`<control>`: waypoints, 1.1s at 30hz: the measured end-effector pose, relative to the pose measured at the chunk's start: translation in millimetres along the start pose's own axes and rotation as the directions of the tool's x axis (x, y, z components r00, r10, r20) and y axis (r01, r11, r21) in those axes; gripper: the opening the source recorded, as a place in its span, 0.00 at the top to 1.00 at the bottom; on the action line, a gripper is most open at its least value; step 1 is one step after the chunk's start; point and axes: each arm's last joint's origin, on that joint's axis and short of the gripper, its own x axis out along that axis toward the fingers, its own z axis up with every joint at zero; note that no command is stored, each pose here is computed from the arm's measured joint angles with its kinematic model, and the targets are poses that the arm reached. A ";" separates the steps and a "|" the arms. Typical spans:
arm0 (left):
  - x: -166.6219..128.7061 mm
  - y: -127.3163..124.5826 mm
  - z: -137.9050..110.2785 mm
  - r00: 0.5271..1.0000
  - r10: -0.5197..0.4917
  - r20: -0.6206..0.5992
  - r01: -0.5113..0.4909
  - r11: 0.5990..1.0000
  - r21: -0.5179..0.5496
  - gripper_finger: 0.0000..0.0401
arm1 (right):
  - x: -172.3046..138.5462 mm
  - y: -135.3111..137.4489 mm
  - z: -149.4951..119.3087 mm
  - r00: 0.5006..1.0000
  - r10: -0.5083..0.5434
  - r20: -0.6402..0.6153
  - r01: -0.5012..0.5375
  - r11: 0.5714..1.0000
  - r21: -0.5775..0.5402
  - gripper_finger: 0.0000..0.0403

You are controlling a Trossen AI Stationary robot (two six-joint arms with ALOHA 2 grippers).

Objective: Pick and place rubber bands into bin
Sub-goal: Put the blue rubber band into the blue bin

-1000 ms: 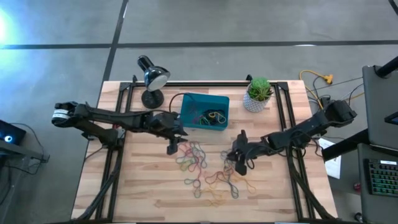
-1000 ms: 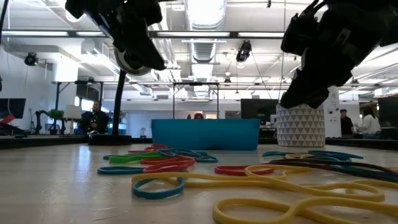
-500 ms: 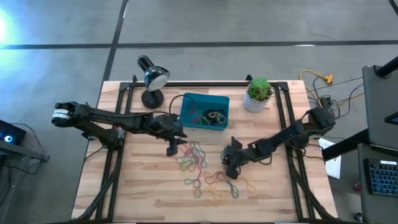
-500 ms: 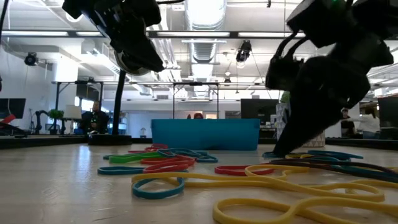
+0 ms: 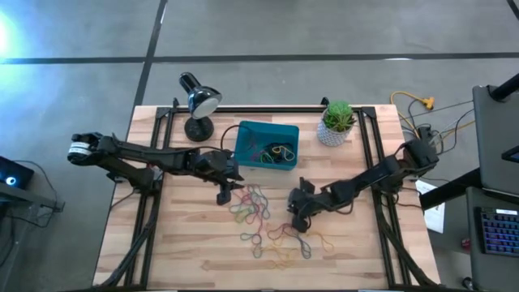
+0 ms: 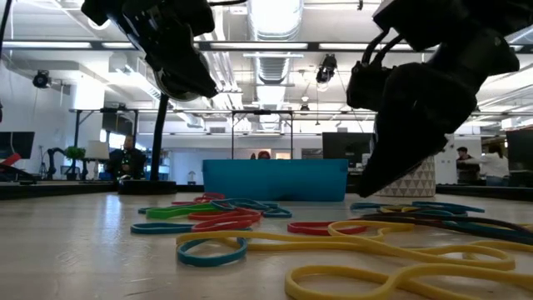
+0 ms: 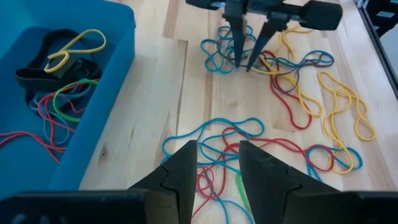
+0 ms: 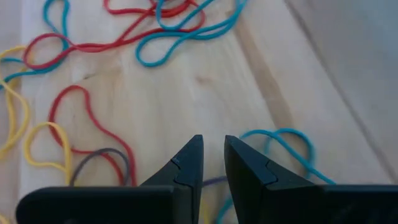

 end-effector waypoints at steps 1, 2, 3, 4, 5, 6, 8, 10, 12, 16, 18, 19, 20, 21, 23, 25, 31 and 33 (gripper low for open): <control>0.0 0.0 0.1 1.000 0.000 0.001 0.000 1.000 0.000 0.74 | -1.1 -0.7 0.1 1.000 -0.014 0.002 0.014 1.000 0.001 0.86; 0.1 0.0 -0.3 1.000 0.000 -0.001 0.000 1.000 0.000 0.74 | -1.8 -1.2 0.2 1.000 -0.025 0.004 0.025 1.000 0.005 0.86; 0.1 0.0 -0.3 1.000 0.000 -0.001 0.000 1.000 0.000 0.74 | -2.6 -2.2 -0.4 0.999 -0.040 -0.002 0.040 0.999 0.007 0.86; 0.1 0.0 -0.3 1.000 0.000 0.000 0.000 1.000 0.000 0.74 | -2.9 -3.2 -1.5 0.999 -0.052 -0.009 0.052 0.999 0.005 0.86; 0.1 0.0 -0.3 1.000 0.000 -0.001 0.000 1.000 0.000 0.74 | -2.8 -3.5 -1.6 0.998 -0.055 -0.009 0.055 0.998 0.005 0.86; 0.1 0.0 -0.3 1.000 0.000 0.000 0.000 1.000 0.000 0.74 | -2.4 -3.4 -1.5 0.998 -0.054 -0.008 0.054 0.999 0.004 0.86; 0.1 0.0 -0.3 1.000 0.000 0.000 0.000 1.000 0.000 0.74 | -1.5 -3.7 -2.2 0.998 -0.057 -0.012 0.057 0.998 0.000 0.86; 0.1 0.0 -0.3 1.000 0.001 0.000 -0.001 1.000 0.000 0.74 | -0.8 -3.9 -2.9 0.998 -0.060 -0.016 0.059 0.998 -0.002 0.86; 0.1 0.0 -0.3 1.000 0.000 0.000 0.000 1.000 0.000 0.74 | 0.5 -4.2 -3.6 0.998 -0.063 -0.019 0.063 0.998 -0.006 0.86; 0.1 0.0 -0.3 1.000 0.002 0.000 -0.002 1.000 0.000 0.74 | 4.4 -5.0 -6.4 0.997 -0.074 -0.032 0.073 0.997 -0.018 0.86; 0.1 0.0 -0.3 1.000 0.002 0.000 -0.002 1.000 0.000 0.74 | 6.7 -5.7 -8.2 0.996 -0.081 -0.042 0.080 0.997 -0.022 0.86; 0.1 0.0 -0.3 1.000 0.003 0.000 -0.003 1.000 0.000 0.74 | 7.9 -5.9 -8.9 0.996 -0.084 -0.044 0.083 0.996 -0.024 0.86; 0.1 0.0 -0.3 1.000 0.003 0.000 -0.003 1.000 0.000 0.74 | 8.4 -5.8 -9.1 0.996 -0.083 -0.043 0.083 0.996 -0.022 0.86; 0.1 0.1 -0.2 1.000 0.003 0.001 -0.003 1.000 0.001 0.74 | 8.4 -5.8 -9.1 0.996 -0.084 -0.043 0.083 0.996 -0.022 0.86; 0.1 0.1 -0.2 1.000 0.004 0.001 -0.004 1.000 0.000 0.74 | 8.4 -5.8 -9.1 0.996 -0.084 -0.043 0.083 0.996 -0.023 0.86; 0.1 0.1 -0.2 1.000 0.005 0.001 -0.005 1.000 0.000 0.74 | 8.4 -5.8 -9.2 0.995 -0.084 -0.044 0.083 0.996 -0.030 0.86; 0.7 0.5 -0.3 1.000 0.017 0.002 -0.017 1.000 0.000 0.74 | 8.8 -6.0 -9.5 0.995 -0.085 -0.045 0.085 0.996 -0.017 0.86; 0.8 0.5 -0.4 1.000 0.017 0.003 -0.017 1.000 0.000 0.74 | 8.9 -5.9 -9.5 0.995 -0.085 -0.045 0.085 0.996 -0.014 0.86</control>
